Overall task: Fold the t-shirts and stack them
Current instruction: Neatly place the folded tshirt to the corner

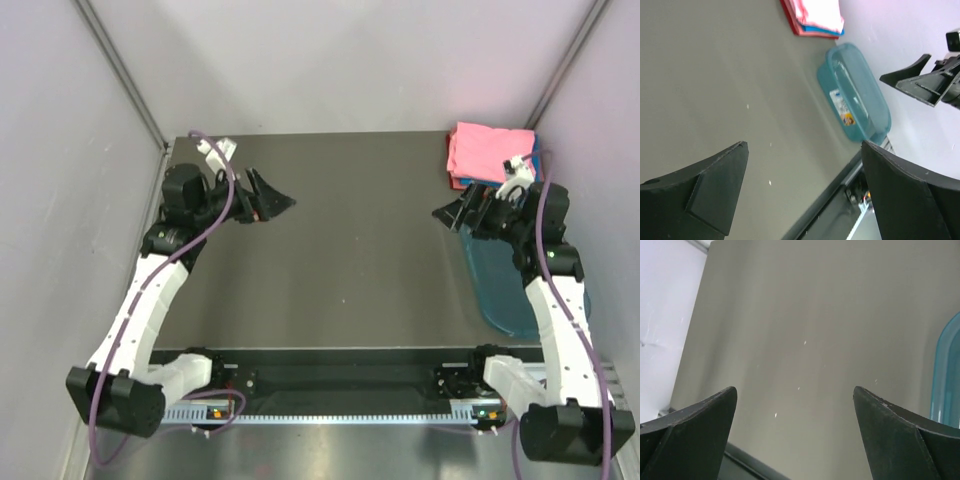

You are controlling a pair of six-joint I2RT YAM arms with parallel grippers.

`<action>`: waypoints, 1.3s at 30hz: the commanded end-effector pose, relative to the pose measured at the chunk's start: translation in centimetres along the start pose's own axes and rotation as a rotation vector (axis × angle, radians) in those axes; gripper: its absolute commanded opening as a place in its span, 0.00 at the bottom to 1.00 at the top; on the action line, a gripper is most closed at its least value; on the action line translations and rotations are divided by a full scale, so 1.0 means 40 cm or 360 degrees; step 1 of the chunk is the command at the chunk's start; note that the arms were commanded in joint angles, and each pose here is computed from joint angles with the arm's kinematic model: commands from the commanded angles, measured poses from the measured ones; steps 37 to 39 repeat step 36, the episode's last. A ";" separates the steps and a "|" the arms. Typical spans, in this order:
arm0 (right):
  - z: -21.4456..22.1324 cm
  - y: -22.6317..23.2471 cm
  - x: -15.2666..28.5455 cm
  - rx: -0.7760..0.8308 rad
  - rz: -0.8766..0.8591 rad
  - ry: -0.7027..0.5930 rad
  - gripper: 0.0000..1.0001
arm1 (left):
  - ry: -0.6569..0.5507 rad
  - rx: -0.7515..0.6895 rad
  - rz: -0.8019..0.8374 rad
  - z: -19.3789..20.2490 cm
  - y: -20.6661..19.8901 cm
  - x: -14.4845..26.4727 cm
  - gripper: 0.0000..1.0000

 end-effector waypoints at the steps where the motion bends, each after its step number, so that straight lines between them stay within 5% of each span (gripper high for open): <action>1: 0.013 0.034 0.034 0.0067 -0.0132 -0.0052 1.00 | -0.0051 -0.0126 -0.0003 0.016 -0.036 0.062 0.99; 39: 0.023 0.057 0.098 0.0240 -0.0123 -0.0145 1.00 | -0.0180 -0.0253 -0.0051 0.007 -0.092 0.141 0.99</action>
Point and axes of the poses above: each gripper's point midway between its finger pads, its own x axis back along the fingers, its own y axis along the line the jaws close on, z = x × y, the point moved 10 cm from there along x, back along the fingers, and after that the axes turned 13 degrees about -x, right-handed, at the moved point
